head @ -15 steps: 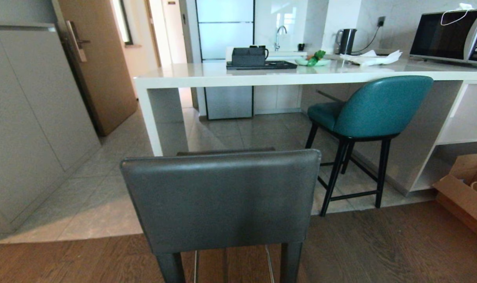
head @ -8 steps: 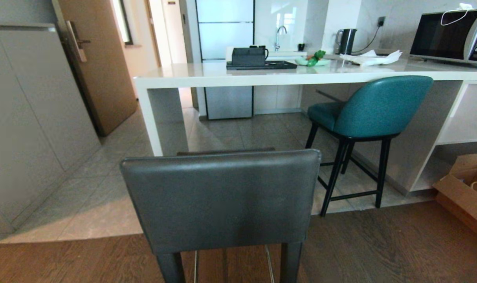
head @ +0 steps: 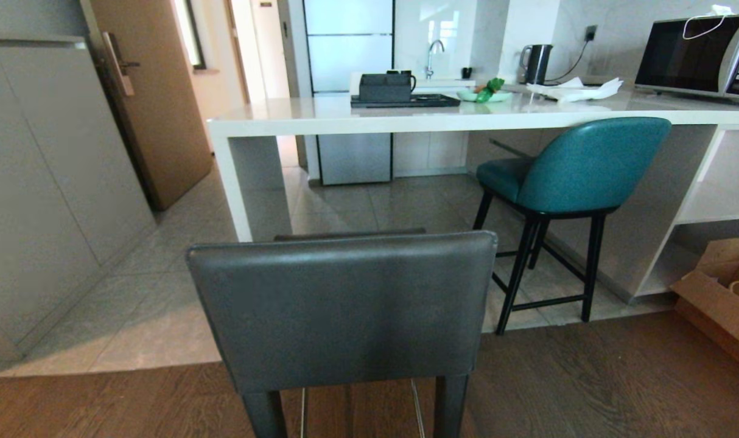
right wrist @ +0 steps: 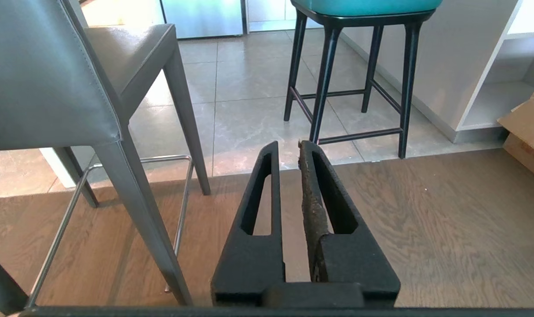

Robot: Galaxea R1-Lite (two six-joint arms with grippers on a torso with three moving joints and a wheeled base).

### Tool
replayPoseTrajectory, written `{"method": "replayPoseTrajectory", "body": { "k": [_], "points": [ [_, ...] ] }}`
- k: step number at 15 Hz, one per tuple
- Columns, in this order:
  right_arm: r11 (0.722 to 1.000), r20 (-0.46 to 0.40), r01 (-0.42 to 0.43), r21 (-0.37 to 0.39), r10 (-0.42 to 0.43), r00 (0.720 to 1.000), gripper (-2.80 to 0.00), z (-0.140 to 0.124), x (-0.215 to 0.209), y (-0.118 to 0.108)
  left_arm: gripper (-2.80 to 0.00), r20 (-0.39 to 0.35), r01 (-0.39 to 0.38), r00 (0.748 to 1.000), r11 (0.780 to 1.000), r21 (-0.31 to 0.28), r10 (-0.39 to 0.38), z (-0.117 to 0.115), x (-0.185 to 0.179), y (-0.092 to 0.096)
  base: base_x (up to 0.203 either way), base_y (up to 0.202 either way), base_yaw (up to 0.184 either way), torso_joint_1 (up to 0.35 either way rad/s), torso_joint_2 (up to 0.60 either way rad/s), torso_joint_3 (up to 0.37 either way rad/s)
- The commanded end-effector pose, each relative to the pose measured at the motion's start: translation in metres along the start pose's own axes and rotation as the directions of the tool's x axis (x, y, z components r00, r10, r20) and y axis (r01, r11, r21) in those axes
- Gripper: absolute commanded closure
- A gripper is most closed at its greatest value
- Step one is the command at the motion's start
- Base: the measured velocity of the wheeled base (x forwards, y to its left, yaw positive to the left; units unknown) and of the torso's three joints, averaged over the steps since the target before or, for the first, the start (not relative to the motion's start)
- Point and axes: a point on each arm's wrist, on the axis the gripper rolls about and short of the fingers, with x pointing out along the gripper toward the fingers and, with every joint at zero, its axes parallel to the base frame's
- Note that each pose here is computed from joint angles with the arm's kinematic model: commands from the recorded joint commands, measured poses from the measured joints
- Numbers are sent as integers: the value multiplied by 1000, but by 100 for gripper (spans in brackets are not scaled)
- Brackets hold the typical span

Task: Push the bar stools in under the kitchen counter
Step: Pull the blue chair out from under the dining table

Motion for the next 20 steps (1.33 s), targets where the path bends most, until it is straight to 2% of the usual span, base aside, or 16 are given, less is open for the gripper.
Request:
{"method": "replayPoseTrajectory", "body": {
  "k": [1,20],
  "points": [
    [1000,-6,0,1,0,1000,0,-1,0,0,0,-4,-2,1000,1000,-4,2,-1,0,0,0,0,0,0,0,0],
    [1000,-4,0,2,0,1000,0,-1,0,0,0,-3,-4,1000,1000,-5,4,-1,0,0,0,0,0,0,0,0]
  ]
}}
